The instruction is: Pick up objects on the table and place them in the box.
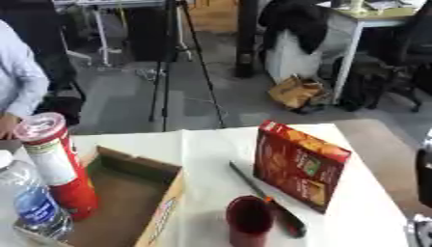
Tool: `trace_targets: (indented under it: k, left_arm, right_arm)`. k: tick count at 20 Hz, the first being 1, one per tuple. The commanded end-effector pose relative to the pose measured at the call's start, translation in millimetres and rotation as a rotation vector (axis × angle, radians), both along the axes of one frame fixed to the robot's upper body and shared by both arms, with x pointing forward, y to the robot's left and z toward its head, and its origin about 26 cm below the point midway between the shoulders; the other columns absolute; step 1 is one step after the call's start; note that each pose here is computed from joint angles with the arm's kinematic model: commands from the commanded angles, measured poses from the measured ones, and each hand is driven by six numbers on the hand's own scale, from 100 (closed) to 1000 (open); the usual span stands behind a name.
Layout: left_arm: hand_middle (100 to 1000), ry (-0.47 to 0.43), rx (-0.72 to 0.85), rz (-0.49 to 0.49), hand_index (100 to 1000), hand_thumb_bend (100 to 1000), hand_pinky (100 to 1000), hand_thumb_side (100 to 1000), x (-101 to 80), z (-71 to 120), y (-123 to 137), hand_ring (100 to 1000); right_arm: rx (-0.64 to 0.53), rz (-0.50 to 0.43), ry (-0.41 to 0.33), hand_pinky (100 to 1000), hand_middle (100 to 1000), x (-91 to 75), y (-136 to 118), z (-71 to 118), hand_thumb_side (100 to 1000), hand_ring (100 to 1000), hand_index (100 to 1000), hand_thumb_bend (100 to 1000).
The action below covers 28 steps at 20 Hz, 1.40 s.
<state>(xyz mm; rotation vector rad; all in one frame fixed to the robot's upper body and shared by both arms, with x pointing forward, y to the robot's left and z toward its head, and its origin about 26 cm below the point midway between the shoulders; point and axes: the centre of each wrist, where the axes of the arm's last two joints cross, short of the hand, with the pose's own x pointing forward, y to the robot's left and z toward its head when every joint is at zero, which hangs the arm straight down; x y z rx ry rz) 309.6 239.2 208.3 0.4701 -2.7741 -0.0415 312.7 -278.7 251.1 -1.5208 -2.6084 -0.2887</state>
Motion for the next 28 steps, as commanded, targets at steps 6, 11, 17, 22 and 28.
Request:
trace_targets:
  k: [6,11,17,22,28]
  left_arm:
    - [816,-0.017,0.025,-0.003,797,100,889,999,-2.4,6.2,2.1,785]
    - [815,-0.012,0.031,-0.008,796,100,889,998,-2.6,5.5,1.6,785]
    - [815,-0.003,0.036,-0.011,793,100,889,999,-2.9,3.8,1.4,785]
    - [814,0.008,0.042,-0.014,788,100,889,1000,-3.4,2.0,1.5,783]
    - [812,0.019,0.048,-0.015,781,100,888,999,-3.9,0.4,2.2,781]
  right_arm:
    - [-0.22,-0.209,0.116,935,946,-9.6,-4.2,75.9,1000,961,977,257]
    - [-0.417,-0.328,0.295,954,963,-13.6,6.2,113.1,1000,974,1000,415]
    - [-0.61,-0.359,0.56,964,973,7.8,13.8,141.7,1000,985,1000,507]
    - [-0.718,-0.327,0.783,977,970,42.2,12.7,157.9,1000,994,1000,576]
    - [-0.85,-0.28,1.089,978,979,85.0,2.2,167.4,1000,1000,1000,612]
